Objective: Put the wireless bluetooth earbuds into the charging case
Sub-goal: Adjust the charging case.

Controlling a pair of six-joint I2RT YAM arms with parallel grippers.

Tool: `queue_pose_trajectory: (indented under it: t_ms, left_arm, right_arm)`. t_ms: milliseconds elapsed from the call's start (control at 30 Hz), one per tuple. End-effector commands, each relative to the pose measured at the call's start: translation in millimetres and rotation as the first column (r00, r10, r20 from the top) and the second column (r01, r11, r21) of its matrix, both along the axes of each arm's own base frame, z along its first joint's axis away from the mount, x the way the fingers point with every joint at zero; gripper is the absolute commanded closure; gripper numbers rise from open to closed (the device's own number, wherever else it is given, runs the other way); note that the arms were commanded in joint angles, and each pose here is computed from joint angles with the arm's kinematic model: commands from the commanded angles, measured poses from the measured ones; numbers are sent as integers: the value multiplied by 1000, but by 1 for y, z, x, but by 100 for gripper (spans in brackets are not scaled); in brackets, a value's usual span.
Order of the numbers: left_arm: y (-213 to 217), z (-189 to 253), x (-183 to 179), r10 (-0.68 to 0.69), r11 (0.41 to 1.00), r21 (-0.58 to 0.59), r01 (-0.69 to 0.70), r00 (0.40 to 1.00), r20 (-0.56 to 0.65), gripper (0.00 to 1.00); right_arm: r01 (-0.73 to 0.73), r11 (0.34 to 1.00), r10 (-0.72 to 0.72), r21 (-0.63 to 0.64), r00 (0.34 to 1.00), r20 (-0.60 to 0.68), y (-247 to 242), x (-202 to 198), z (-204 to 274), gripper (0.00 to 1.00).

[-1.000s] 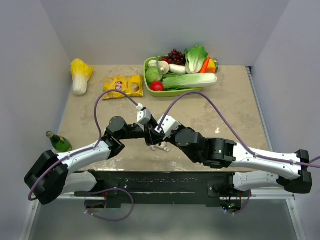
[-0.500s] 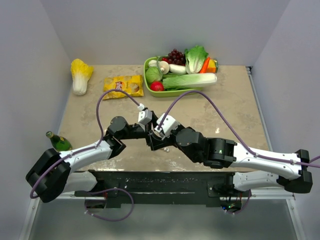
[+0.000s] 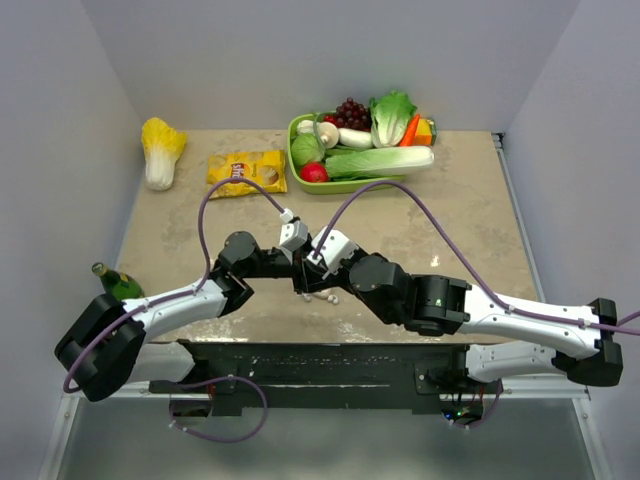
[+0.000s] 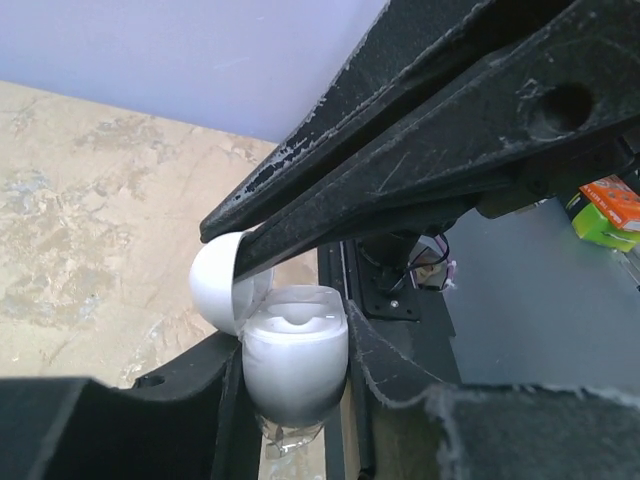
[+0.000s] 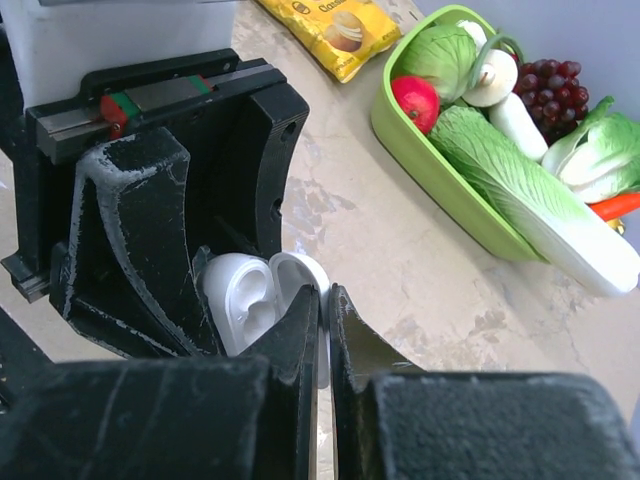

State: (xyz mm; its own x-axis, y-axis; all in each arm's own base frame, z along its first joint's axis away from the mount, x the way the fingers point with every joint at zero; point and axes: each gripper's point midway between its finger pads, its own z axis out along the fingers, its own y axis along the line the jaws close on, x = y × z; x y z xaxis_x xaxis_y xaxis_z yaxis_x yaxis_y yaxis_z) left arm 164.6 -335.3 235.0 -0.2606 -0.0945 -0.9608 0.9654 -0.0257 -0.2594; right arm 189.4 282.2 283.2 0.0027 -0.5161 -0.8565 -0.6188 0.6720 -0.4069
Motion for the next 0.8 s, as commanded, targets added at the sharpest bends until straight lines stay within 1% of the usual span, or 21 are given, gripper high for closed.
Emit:
queue_pose_trajectory:
  t_ms: [0,33,67,100,133,167,267,533,633,767]
  left_arm:
    - [-3,21,8,17,999,-43,-14,998,68,65]
    - [-3,21,8,19,999,-43,-16,998,68,53]
    - [-3,21,8,22,999,-43,-19,998,66,37]
    - [-2,21,8,26,999,-43,-24,997,67,31]
    - [-2,22,9,31,999,-44,-28,997,70,27]
    - [-2,23,9,33,998,-46,-30,997,73,25]
    - [-1,26,10,41,998,-43,-37,996,79,24]
    - [-1,32,14,54,998,-32,-51,993,105,25]
    - [1,36,17,61,998,-32,-57,992,111,26]
    - [3,36,19,65,998,-24,-63,992,109,32]
  right_arm:
    - [-5,996,3,89,1000,14,6,-1,26,100]
    - [-4,996,2,86,1000,15,6,-1,25,100]
    - [-2,996,1,85,1000,16,6,-1,25,100]
    - [-2,997,1,83,1000,15,6,-1,24,100]
    - [-4,997,2,83,1000,15,6,-1,25,100]
    - [-2,996,1,85,1000,16,6,-1,25,100]
    - [-2,997,1,82,1000,15,6,-1,24,100]
    - [2,997,-3,77,1000,16,5,0,24,100]
    - [3,997,-4,76,1000,17,5,0,23,100]
    - [5,997,-7,76,1000,19,3,0,24,100]
